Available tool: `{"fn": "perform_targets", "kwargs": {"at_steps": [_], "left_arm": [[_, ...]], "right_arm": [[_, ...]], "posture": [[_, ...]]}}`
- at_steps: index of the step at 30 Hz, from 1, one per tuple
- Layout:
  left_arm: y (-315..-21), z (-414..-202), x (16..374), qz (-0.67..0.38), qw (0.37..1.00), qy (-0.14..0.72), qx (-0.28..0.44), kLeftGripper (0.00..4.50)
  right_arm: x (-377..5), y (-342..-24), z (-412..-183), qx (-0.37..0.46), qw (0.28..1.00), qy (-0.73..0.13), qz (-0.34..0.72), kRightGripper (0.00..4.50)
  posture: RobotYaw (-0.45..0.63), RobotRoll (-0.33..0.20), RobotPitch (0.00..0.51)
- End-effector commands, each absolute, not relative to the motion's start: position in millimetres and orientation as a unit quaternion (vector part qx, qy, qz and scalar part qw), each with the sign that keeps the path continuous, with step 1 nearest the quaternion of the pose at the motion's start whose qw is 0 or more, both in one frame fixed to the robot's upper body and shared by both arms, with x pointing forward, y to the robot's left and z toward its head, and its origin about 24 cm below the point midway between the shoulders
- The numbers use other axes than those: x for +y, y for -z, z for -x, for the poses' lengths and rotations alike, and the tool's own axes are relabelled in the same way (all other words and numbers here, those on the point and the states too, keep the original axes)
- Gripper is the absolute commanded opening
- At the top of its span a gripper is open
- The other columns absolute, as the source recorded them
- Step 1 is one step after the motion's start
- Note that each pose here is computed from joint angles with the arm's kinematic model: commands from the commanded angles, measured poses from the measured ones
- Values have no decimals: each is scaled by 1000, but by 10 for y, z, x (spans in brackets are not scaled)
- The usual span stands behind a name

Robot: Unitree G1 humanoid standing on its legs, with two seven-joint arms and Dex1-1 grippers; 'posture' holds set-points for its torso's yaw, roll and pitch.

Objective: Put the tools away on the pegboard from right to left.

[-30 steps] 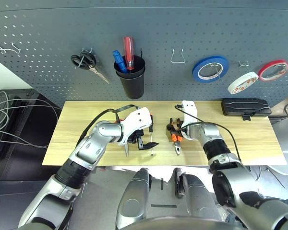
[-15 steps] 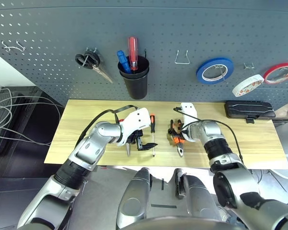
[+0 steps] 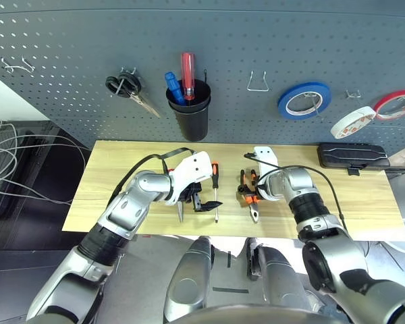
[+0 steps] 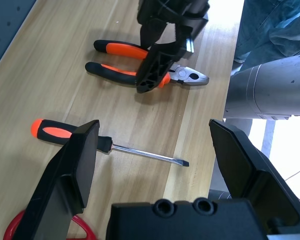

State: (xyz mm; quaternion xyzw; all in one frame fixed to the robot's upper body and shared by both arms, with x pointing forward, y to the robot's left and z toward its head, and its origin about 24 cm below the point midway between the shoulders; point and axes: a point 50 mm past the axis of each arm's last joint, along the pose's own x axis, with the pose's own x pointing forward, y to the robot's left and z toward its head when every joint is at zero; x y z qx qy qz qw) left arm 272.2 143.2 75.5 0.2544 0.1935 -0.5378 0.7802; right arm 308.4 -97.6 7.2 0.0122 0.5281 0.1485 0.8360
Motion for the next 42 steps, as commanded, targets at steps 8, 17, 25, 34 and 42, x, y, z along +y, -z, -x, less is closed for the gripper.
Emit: {"fn": "perform_targets", "kwargs": {"at_steps": [8, 17, 25, 34, 42], "left_arm": [[-697, -2698, 1452, -248, 779, 538, 206, 4500], [-703, -2701, 1468, -250, 780, 536, 207, 4500], [-695, -2694, 1459, -250, 778, 538, 206, 4500], [-683, -2676, 1464, -249, 778, 537, 209, 4500], [-673, -2662, 1466, -246, 780, 536, 210, 4500]], "right_arm": [[-1051, 77, -2905, 583, 801, -136, 4, 4239], [-1118, -99, -3004, 562, 815, -138, -12, 4339], [-935, -239, -3026, 553, 819, -151, -13, 4339], [-982, -158, -2997, 554, 820, -145, -7, 4339], [-1042, -51, -2956, 557, 818, -140, -2, 4339]], "posture": [[161, 0, 270], [155, 0, 270], [152, 0, 268], [160, 0, 276], [162, 0, 280]]}}
